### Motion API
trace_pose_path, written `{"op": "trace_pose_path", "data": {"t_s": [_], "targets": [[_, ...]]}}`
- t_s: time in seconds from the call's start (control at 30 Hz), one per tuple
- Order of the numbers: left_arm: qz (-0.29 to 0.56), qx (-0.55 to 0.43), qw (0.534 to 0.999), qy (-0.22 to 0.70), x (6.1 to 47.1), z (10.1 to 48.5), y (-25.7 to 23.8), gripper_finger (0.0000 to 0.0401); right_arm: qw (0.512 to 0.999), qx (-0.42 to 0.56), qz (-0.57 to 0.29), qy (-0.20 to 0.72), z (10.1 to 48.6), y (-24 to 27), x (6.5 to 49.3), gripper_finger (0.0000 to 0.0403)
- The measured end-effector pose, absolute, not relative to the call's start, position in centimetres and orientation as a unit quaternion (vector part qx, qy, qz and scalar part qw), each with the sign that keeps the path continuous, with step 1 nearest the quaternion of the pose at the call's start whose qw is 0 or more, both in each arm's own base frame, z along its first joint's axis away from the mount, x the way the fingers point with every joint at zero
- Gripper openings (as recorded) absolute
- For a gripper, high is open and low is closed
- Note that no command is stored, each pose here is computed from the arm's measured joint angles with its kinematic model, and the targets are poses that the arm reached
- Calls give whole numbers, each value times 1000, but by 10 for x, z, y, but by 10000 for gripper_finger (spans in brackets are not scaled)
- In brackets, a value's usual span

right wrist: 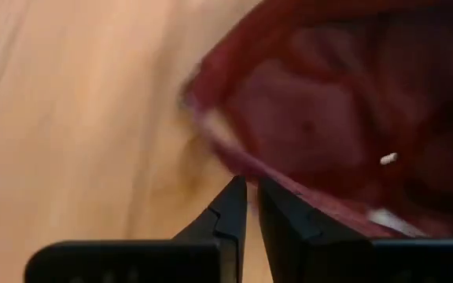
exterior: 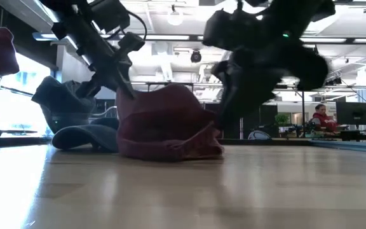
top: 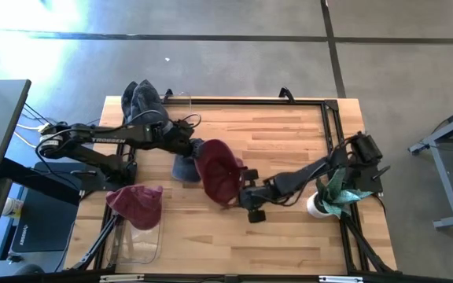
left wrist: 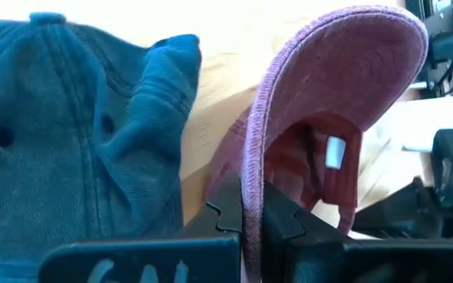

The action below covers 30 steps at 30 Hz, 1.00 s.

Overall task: Pick & Place hat
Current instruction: Put the red cap into the bottom transparent bin

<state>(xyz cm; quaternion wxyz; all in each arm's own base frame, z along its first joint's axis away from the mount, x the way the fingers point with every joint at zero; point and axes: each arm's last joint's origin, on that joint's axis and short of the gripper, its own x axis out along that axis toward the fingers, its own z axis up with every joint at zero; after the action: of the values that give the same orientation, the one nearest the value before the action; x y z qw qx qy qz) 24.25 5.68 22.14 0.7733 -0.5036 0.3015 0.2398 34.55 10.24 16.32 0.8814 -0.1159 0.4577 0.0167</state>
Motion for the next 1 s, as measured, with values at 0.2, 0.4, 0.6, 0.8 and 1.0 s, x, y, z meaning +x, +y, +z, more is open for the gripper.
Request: {"op": "trace_pose_path", "data": {"t_s": [0.2, 0.4, 0.6, 0.8, 1.0], "targets": [[228, -478, 800, 282, 251, 247, 59, 1, 903, -66, 8, 423, 198, 81, 343, 58], [248, -442, 818, 273, 253, 269, 62, 1, 906, -50, 125, 402, 222, 88, 332, 149], [247, -444, 815, 278, 256, 269, 62, 1, 893, -166, 135, 395, 202, 97, 341, 204], [248, -451, 803, 301, 260, 260, 63, 1, 842, -281, 161, 432, 162, 98, 350, 188], [240, -458, 802, 299, 263, 258, 63, 1, 821, -329, 151, 441, 146, 97, 355, 116]]}}
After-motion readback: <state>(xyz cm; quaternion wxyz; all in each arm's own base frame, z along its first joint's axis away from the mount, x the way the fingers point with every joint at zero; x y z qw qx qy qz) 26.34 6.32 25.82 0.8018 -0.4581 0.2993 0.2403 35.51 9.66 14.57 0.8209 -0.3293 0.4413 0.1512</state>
